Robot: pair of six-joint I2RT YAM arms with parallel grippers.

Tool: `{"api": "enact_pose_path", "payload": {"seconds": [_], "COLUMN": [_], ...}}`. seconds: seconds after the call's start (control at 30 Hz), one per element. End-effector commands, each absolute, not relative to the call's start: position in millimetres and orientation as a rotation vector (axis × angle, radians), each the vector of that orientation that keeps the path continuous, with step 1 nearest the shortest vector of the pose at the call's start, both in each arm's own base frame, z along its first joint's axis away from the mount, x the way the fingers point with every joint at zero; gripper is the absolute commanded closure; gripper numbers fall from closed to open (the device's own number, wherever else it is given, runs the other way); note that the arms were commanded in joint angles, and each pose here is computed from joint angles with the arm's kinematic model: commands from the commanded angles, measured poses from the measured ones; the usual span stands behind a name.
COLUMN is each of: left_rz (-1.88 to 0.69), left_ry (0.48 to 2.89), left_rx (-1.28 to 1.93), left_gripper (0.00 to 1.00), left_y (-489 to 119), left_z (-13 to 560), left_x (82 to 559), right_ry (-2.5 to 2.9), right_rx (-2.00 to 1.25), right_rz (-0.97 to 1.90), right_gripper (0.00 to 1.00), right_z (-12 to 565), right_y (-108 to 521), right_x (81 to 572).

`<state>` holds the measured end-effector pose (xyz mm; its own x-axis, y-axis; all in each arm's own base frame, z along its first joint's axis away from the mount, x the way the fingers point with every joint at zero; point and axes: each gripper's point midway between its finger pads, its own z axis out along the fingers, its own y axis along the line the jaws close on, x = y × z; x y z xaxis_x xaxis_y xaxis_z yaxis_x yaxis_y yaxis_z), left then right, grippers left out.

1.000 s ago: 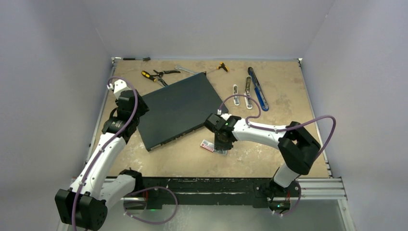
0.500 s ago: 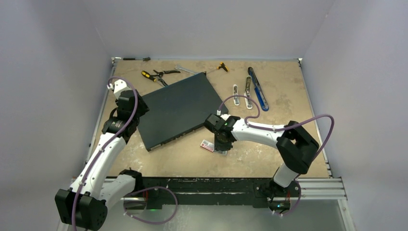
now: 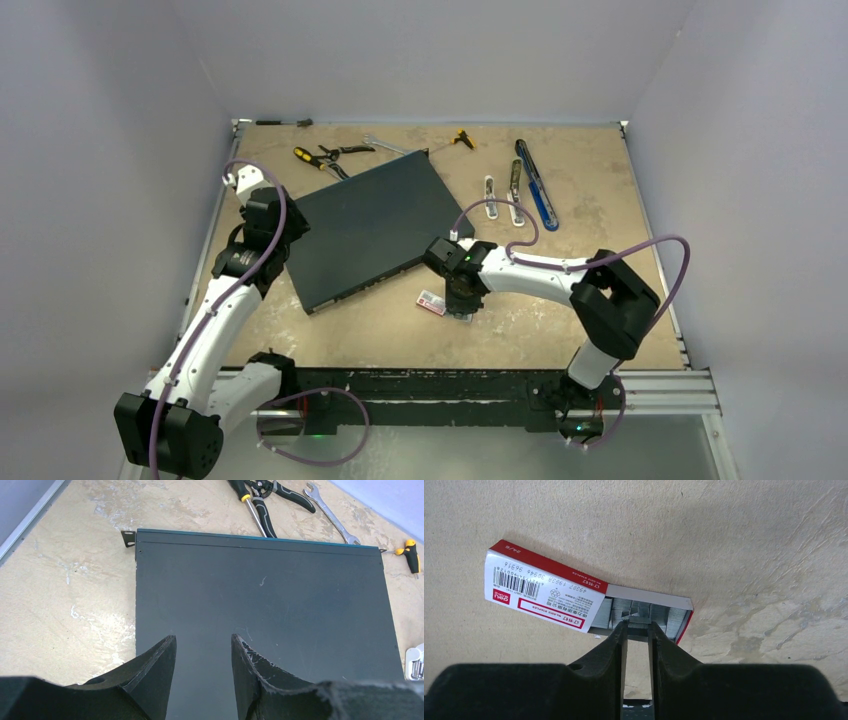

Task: Unload the staples from the stapler
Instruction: Pick up the staple from the center of the board.

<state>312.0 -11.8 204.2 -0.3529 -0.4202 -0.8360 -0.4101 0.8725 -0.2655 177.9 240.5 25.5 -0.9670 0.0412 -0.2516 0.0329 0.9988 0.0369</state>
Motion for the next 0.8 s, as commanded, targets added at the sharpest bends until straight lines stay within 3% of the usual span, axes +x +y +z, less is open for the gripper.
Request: {"api": "enact_pose_path", "payload": {"seconds": [0.0, 0.77], "left_rz": [-0.008, -0.013], "left_ry": [1.958, 1.957], "left_rx": [-0.598, -0.598], "left_gripper": [0.57, 0.57], "left_y": [-8.9, -9.6], "left_z": [210.9, 211.0], "left_x": [315.5, 315.9], "right_ry": [2.87, 2.779], "right_rx": [0.055, 0.078], "right_rz": [0.022, 0.043], "right_gripper": [0.78, 0.85], "right_z": [29.6, 62.5], "right_y": [235.6, 229.1], "right_x": [179.6, 188.9]}}
